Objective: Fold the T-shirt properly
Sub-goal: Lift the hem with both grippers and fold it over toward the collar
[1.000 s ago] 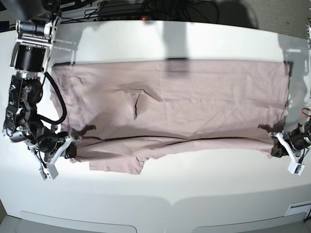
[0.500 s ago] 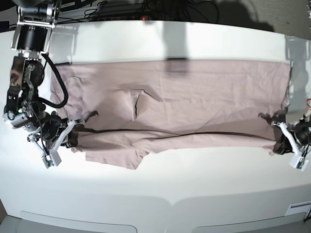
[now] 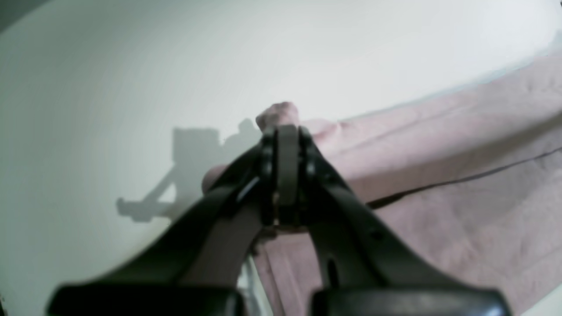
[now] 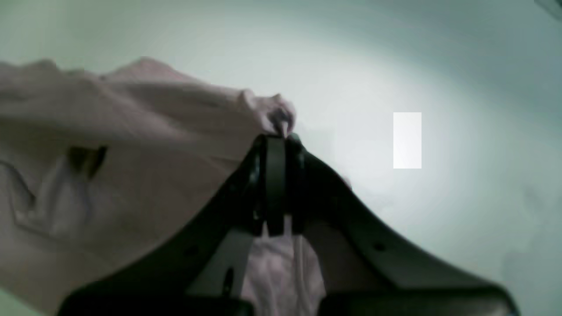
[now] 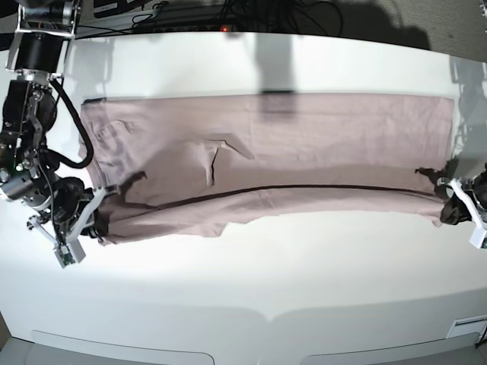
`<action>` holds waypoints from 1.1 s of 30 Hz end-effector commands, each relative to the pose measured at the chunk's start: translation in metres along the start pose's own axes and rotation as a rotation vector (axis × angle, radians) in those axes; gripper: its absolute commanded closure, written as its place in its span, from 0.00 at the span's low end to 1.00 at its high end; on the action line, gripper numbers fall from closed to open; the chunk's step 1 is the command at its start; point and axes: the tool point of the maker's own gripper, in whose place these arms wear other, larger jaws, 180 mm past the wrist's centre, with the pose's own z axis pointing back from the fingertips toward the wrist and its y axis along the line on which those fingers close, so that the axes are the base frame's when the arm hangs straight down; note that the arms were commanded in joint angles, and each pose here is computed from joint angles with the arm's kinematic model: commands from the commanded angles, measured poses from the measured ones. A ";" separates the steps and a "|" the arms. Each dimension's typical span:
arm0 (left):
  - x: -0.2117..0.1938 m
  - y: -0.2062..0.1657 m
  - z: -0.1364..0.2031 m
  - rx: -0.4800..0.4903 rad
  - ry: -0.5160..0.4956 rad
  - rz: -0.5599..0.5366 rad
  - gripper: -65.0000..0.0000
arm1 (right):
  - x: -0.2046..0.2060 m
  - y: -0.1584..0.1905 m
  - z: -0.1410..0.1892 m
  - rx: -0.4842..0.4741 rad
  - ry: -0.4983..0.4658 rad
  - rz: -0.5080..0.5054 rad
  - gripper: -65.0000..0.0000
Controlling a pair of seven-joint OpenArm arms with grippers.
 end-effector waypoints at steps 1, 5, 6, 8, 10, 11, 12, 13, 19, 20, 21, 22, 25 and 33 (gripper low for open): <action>0.024 0.010 0.009 0.023 -0.062 -0.021 1.00 | 0.010 -0.007 0.006 -0.015 -0.032 0.021 1.00; 0.023 0.008 0.010 0.020 -0.049 -0.031 1.00 | -0.008 0.001 0.005 0.000 0.007 0.014 1.00; 0.022 0.005 0.011 0.017 -0.040 -0.041 1.00 | -0.011 0.002 0.005 0.002 0.014 0.013 1.00; 0.021 -0.004 0.014 0.007 -0.032 -0.066 1.00 | -0.014 0.003 0.005 0.005 0.020 0.012 1.00; 0.019 -0.014 0.018 -0.008 -0.032 -0.095 1.00 | -0.015 0.004 0.005 0.006 0.023 0.012 1.00; 0.018 -0.020 0.020 -0.016 -0.032 -0.108 1.00 | -0.016 0.004 0.005 0.007 0.023 0.011 1.00; 0.016 -0.025 0.022 -0.024 -0.032 -0.120 1.00 | -0.016 0.004 0.005 0.007 0.025 0.011 1.00; 0.014 -0.030 0.023 -0.030 -0.030 -0.129 1.00 | -0.017 0.005 0.005 0.008 0.028 0.011 1.00; 0.001 -0.030 0.026 -0.001 -0.001 -0.117 1.00 | -0.018 0.011 0.008 0.016 0.022 0.017 1.00; 0.000 -0.029 0.026 0.005 0.008 -0.123 1.00 | -0.019 0.013 0.009 0.019 0.023 0.021 1.00; -0.001 -0.029 0.026 0.006 0.013 -0.122 1.00 | -0.020 0.015 0.011 0.020 0.023 0.026 1.00; -0.002 -0.029 0.026 0.006 0.016 -0.121 1.00 | -0.021 0.018 0.012 0.023 0.023 0.032 1.00; -0.002 -0.029 0.026 0.006 0.019 -0.121 1.00 | -0.021 0.025 0.018 0.027 0.017 0.052 1.00; 0.010 -0.035 0.032 0.018 0.012 -0.148 1.00 | -0.015 0.023 0.036 -0.009 -0.018 0.074 1.00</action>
